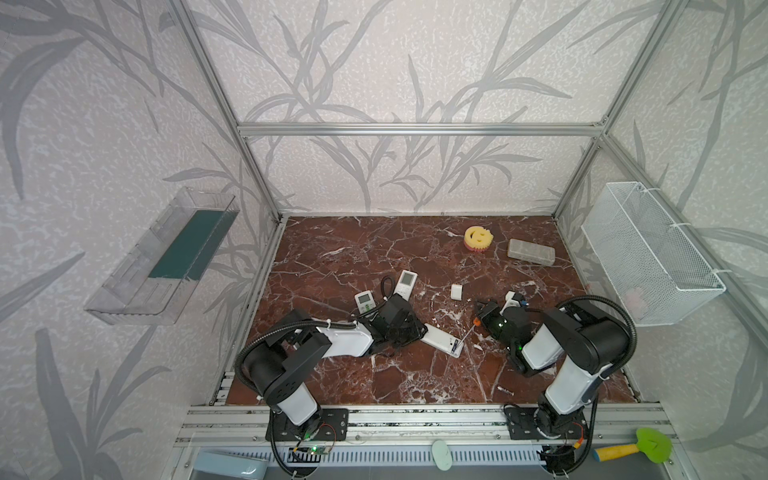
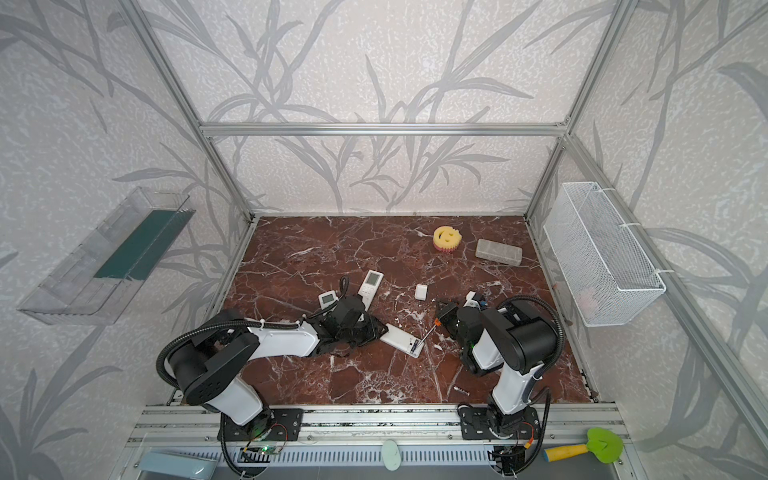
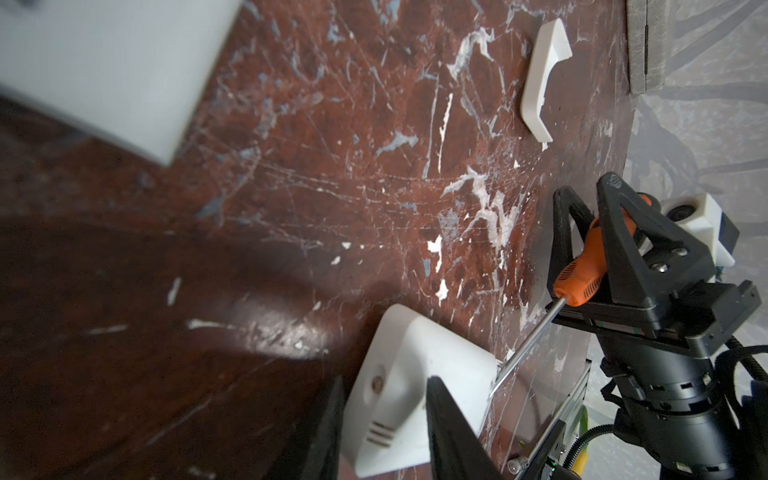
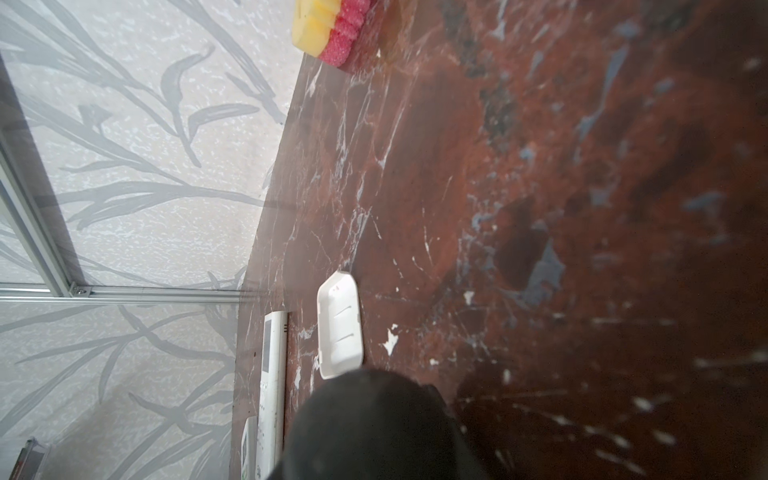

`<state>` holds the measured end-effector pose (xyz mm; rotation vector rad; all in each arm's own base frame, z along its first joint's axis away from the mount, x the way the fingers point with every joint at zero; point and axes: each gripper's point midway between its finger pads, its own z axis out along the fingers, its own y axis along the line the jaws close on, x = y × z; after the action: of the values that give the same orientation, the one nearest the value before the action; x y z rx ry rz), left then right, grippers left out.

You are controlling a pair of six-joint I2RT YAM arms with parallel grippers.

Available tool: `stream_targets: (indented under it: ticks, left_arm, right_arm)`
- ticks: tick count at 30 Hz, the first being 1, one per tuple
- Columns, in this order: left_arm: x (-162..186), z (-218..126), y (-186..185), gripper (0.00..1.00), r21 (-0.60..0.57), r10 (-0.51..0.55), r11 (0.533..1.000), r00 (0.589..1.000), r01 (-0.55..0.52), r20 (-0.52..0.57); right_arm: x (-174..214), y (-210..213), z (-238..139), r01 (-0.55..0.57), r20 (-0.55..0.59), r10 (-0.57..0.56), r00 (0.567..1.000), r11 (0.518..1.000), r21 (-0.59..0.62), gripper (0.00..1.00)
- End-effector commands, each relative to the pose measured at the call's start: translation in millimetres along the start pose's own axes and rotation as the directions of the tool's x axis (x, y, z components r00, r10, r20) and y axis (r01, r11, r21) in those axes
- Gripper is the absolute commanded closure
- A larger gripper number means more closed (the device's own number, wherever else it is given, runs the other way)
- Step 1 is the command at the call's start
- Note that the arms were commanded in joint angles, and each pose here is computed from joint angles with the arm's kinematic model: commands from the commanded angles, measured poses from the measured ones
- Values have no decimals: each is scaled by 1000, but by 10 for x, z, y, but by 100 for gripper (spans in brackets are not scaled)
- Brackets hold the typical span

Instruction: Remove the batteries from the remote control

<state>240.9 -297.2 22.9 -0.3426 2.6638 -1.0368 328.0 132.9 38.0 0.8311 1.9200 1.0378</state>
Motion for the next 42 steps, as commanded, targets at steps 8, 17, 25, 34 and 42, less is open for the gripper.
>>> stream_targets:
  ticks: [8, 17, 25, 34, 42]
  left_arm:
    - [348, -26, 664, 64, -202, -125, 973, 990, 110, -67]
    - [353, -45, 716, 65, -208, -141, 970, 989, 128, -50]
    - [352, -26, 740, 65, -208, -157, 967, 987, 146, -38]
    - [338, -13, 741, 65, -206, -167, 966, 986, 159, -21]
    - [342, 0, 746, 66, -208, -169, 965, 985, 160, -25]
  right_arm:
    - [-266, 515, 23, -5, 134, 25, 991, 989, -150, 100]
    - [-319, 594, 157, -9, 162, 35, 986, 987, -159, 100]
    - [-301, 430, 163, -5, 184, 25, 983, 994, -105, 100]
    - [-299, 440, 178, 4, 249, 17, 968, 997, -82, 100]
    - [-305, 570, 267, -37, 291, 68, 954, 993, -110, 100]
